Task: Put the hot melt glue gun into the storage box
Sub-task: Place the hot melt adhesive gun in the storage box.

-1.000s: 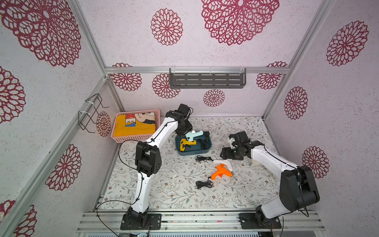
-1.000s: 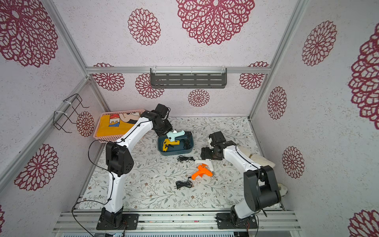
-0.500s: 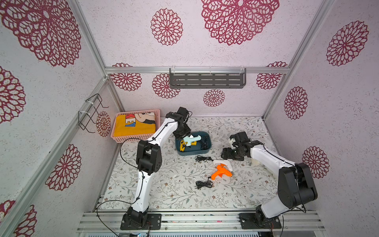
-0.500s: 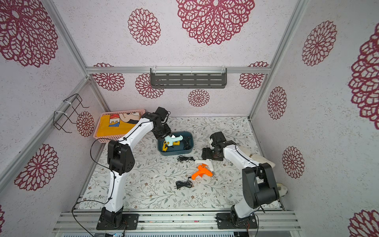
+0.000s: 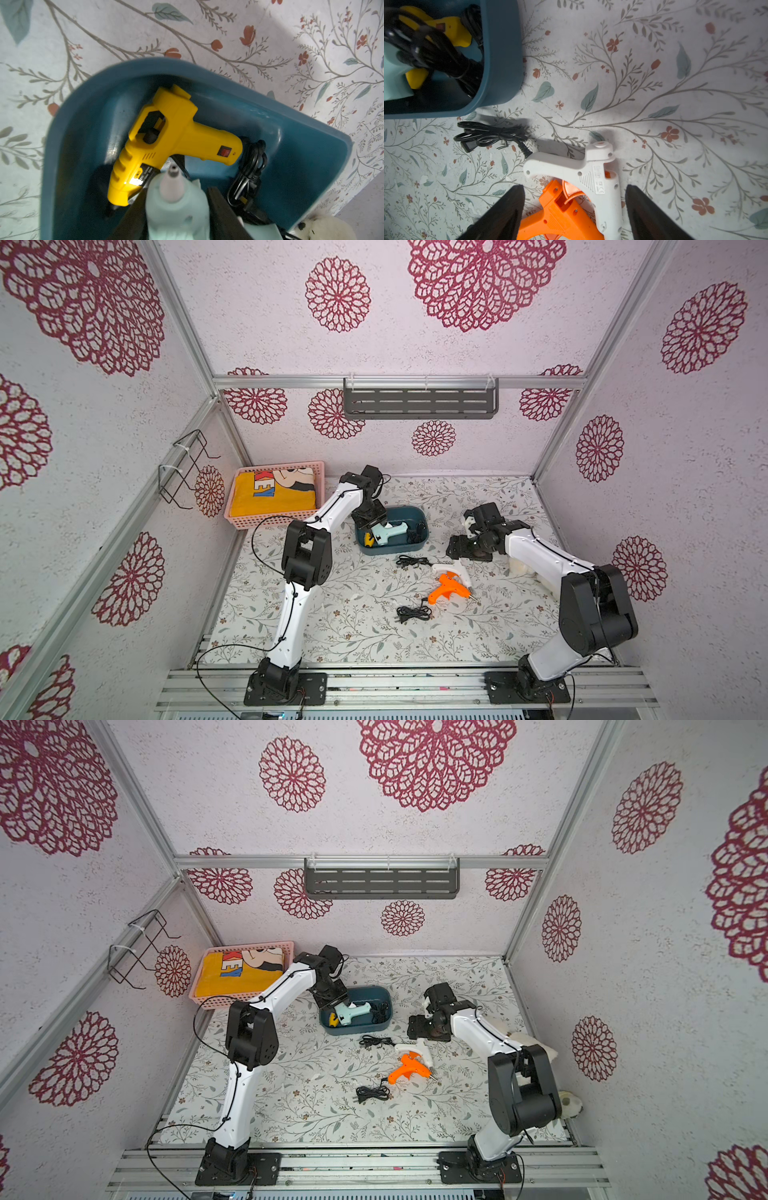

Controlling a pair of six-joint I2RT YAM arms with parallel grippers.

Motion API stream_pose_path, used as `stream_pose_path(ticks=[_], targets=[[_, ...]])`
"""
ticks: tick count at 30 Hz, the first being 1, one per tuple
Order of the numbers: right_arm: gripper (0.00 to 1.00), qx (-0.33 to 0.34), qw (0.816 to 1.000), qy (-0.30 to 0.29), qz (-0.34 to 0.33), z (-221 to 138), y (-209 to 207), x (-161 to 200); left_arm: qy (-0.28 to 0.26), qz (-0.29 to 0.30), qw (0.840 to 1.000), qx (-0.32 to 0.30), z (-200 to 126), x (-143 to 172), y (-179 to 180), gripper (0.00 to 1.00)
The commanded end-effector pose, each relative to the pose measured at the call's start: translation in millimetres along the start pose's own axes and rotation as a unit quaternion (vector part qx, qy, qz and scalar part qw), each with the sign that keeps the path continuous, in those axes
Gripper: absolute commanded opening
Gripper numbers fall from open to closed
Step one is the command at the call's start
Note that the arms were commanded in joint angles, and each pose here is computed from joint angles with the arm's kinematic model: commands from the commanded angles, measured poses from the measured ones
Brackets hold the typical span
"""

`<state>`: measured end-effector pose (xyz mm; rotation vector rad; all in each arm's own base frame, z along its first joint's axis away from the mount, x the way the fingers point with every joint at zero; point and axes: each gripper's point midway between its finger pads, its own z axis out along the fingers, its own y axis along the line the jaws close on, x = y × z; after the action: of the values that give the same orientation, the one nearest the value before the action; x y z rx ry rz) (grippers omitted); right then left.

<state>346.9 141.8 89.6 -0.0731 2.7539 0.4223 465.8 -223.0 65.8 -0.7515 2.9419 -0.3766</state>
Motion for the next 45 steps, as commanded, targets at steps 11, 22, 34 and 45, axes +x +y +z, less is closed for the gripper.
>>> stream_pose_path(ticks=[11, 22, 34, 45], targets=[[0.84, 0.002, 1.000, 0.000, 0.002, -4, 0, -8, 0.012, 0.015, 0.999, -0.045, 23, -7, 14, 0.44], [0.86, 0.000, 1.000, 0.005, 0.002, 0, 0, -6, -0.013, 0.034, 0.997, -0.066, 7, -17, 17, 0.56], [0.87, 0.001, 1.000, 0.000, -0.001, -4, 1, -12, -0.035, 0.040, 0.997, -0.048, -14, -21, 7, 0.70], [0.87, 0.006, 1.000, -0.007, 0.005, -13, -2, -10, -0.081, 0.135, 0.986, -0.056, -90, -3, -4, 0.74]])
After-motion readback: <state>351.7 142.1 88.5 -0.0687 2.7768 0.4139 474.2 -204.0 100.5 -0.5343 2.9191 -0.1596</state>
